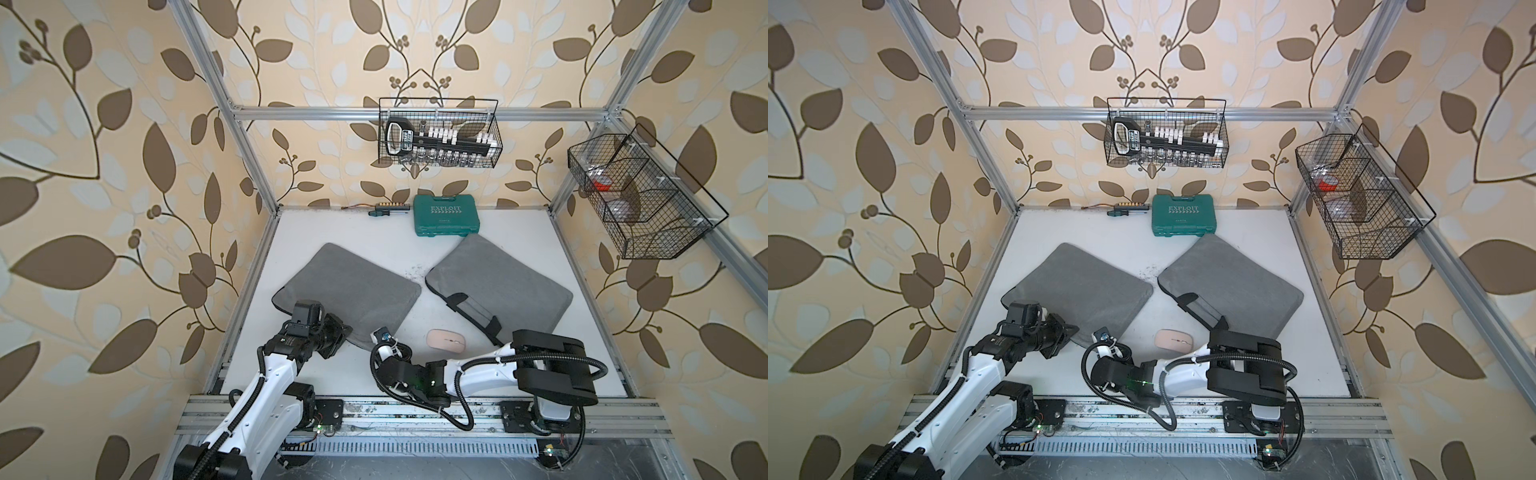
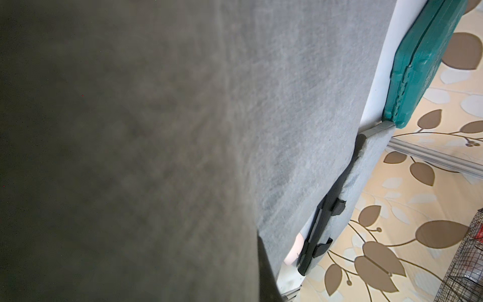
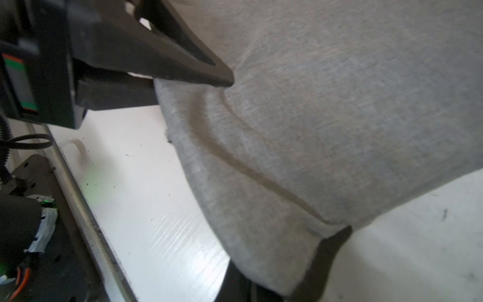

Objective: Put the mouse into the laptop bag
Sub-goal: Zip the zipper on the zippered laptop bag.

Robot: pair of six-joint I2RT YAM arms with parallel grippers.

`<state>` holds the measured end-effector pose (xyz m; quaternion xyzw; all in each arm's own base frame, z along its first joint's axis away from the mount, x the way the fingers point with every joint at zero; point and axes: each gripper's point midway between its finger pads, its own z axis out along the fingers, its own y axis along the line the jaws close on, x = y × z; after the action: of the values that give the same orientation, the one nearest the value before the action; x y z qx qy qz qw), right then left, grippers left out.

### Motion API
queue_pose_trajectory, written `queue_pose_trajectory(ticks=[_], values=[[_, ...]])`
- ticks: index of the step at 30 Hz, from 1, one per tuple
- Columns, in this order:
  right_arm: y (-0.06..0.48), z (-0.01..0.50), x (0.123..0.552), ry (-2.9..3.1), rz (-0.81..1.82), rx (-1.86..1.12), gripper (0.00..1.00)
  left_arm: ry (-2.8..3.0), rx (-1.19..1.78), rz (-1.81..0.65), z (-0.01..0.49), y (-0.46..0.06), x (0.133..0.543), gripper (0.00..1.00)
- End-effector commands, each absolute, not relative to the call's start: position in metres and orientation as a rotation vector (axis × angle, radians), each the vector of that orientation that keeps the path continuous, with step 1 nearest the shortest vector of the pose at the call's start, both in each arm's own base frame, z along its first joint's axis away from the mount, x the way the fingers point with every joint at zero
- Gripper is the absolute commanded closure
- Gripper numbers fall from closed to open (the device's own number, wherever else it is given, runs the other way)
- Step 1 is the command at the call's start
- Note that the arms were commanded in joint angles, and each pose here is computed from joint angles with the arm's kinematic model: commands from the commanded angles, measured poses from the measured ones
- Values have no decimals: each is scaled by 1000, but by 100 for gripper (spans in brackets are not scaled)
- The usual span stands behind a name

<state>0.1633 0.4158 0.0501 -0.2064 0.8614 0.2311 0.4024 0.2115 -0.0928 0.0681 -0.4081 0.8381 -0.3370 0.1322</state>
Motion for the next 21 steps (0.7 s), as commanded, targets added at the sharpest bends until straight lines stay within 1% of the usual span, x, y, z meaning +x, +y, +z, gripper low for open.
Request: queue_pose_trajectory(ticks=[1, 4, 8, 15, 16, 17, 18, 19, 21], values=[[369, 20, 184, 2240, 402, -462, 100, 2426, -1138, -893, 76, -84, 221, 100], [361, 18, 189, 2241, 400, -465, 100, 2427, -1134, -877, 75, -83, 224, 100], [370, 24, 183, 2219, 452, -536, 100, 2410, -1118, -867, 79, -80, 236, 100], [434, 34, 145, 2143, 453, -741, 100, 2414, -1021, -824, 111, -69, 282, 99], [443, 35, 142, 2143, 490, -759, 100, 2416, -1034, -815, 112, -64, 285, 86], [451, 35, 141, 2137, 515, -773, 100, 2412, -1056, -806, 113, -60, 286, 66], [458, 36, 140, 2131, 531, -787, 100, 2407, -1085, -794, 112, -54, 285, 37], [464, 37, 140, 2125, 529, -801, 100, 2400, -1105, -798, 110, -51, 282, 24], [473, 40, 145, 2115, 524, -801, 100, 2396, -1121, -798, 106, -49, 273, 8]])
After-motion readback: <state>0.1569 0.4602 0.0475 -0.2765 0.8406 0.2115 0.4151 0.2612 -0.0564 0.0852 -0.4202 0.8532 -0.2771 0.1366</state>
